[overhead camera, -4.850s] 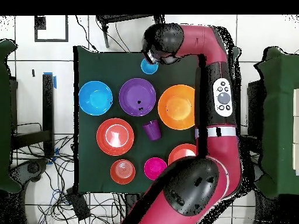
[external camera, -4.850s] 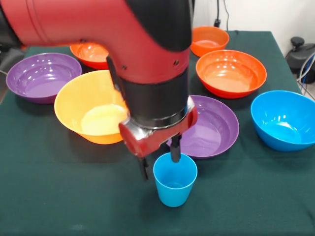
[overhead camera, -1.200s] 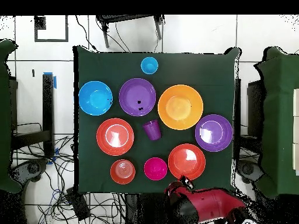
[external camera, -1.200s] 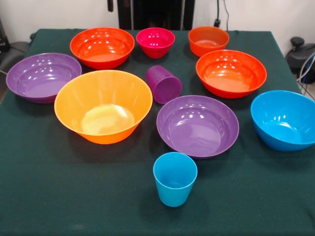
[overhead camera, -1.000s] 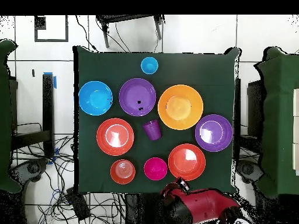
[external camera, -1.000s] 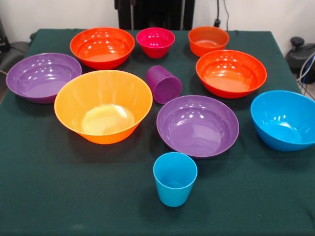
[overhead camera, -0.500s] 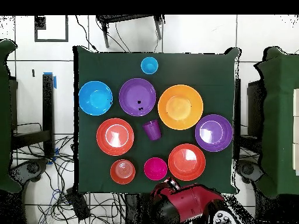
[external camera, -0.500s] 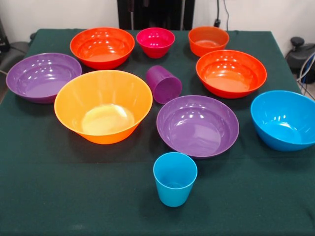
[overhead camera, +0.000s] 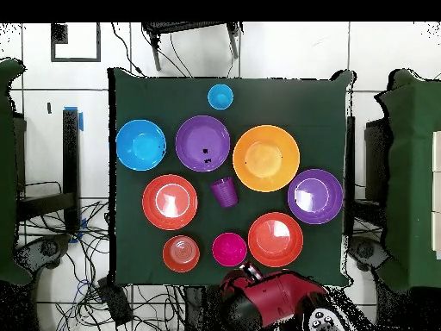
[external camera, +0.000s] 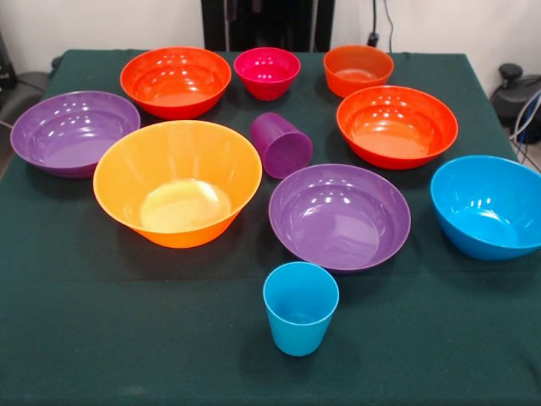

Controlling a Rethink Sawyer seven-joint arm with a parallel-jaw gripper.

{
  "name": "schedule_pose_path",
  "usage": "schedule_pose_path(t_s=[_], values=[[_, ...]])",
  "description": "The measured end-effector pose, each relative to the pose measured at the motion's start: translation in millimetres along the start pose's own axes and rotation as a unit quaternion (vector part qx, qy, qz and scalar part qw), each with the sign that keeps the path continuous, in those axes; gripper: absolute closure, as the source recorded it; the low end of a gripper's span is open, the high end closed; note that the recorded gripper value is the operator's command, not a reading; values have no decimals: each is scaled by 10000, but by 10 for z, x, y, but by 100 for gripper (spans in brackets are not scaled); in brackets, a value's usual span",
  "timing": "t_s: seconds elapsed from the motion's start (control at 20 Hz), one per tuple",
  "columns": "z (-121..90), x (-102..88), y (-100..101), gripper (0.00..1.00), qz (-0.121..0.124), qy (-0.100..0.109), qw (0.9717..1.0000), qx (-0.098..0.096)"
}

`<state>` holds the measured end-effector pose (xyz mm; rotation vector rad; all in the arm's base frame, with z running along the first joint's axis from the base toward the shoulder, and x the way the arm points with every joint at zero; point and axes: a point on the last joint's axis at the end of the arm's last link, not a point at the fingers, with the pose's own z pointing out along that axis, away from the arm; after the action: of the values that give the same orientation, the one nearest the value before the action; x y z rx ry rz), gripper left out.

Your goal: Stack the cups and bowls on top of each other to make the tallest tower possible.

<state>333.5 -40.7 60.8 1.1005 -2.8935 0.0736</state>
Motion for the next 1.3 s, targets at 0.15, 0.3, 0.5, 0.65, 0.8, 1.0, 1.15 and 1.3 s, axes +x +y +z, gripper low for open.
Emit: schedule_pose_path(t_s=[0.15,0.3,0.5,0.65,0.8,1.0,1.15,1.3], values=[[37,10,41,0,-5,27,10000,-78],[64,17,70,0,-8,45,9999,-133],[86,13,73,0,-11,49,9999,-156],[102,2,58,0,-8,47,9999,-156],[134,-14,43,0,-6,43,9998,-169],[167,-50,15,0,2,29,9999,-169],[187,-93,2,0,-16,16,9999,-159],[211,-162,-17,0,-49,-7,9999,-137]])
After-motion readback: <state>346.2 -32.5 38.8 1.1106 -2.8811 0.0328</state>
